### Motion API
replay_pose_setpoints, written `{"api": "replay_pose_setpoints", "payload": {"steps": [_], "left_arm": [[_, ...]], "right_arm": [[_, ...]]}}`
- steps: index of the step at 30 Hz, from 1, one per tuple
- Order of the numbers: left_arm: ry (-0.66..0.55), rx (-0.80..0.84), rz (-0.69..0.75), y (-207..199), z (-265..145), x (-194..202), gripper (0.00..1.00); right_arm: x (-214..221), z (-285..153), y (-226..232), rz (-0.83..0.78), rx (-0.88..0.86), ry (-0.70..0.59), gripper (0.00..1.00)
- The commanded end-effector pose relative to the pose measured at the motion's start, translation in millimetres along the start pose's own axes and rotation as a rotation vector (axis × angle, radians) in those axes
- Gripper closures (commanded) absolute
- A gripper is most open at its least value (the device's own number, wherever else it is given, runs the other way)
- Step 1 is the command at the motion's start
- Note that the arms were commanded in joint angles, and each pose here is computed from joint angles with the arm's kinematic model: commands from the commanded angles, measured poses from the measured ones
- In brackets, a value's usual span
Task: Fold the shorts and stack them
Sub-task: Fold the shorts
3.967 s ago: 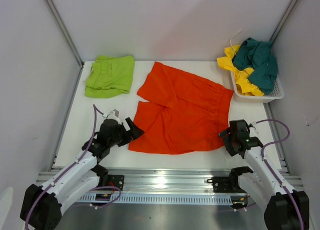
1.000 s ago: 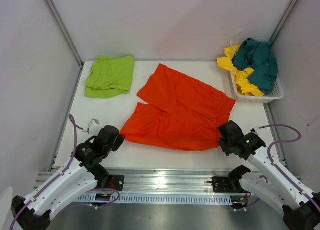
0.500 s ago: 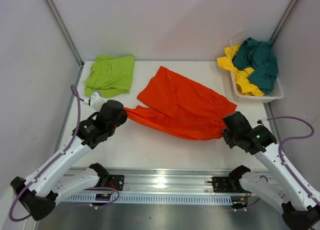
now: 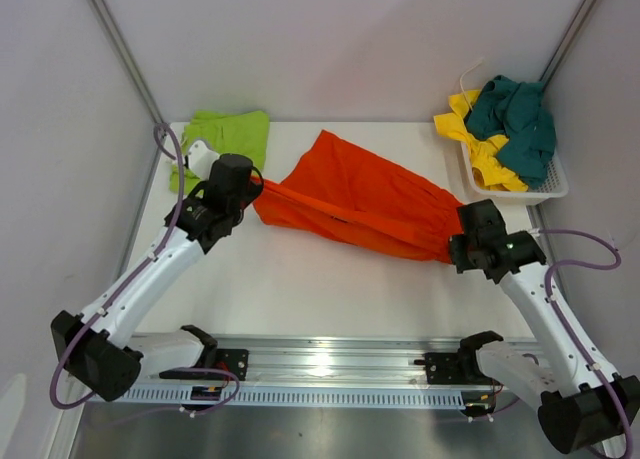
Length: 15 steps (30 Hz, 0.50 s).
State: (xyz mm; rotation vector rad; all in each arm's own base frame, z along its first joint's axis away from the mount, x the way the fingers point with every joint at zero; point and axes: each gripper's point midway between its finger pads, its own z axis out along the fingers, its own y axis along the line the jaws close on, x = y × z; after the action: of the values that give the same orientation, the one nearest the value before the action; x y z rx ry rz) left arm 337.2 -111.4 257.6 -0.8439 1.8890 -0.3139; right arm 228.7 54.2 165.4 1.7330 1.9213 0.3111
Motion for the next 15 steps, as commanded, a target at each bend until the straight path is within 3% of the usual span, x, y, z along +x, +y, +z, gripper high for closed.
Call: {"api": "replay_pose_setpoints", "payload": {"steps": [1, 15], "left_arm": [[-0.094, 0.082, -0.042, -32, 10, -30, 1.0], [-0.2, 0.141, -0.032, -87, 56, -57, 1.0]], "right_arm": [[-12, 3, 19, 0.066, -0.033, -0.008, 1.0], [-23, 42, 35, 0.271, -0.003, 0.034, 1.0]]}}
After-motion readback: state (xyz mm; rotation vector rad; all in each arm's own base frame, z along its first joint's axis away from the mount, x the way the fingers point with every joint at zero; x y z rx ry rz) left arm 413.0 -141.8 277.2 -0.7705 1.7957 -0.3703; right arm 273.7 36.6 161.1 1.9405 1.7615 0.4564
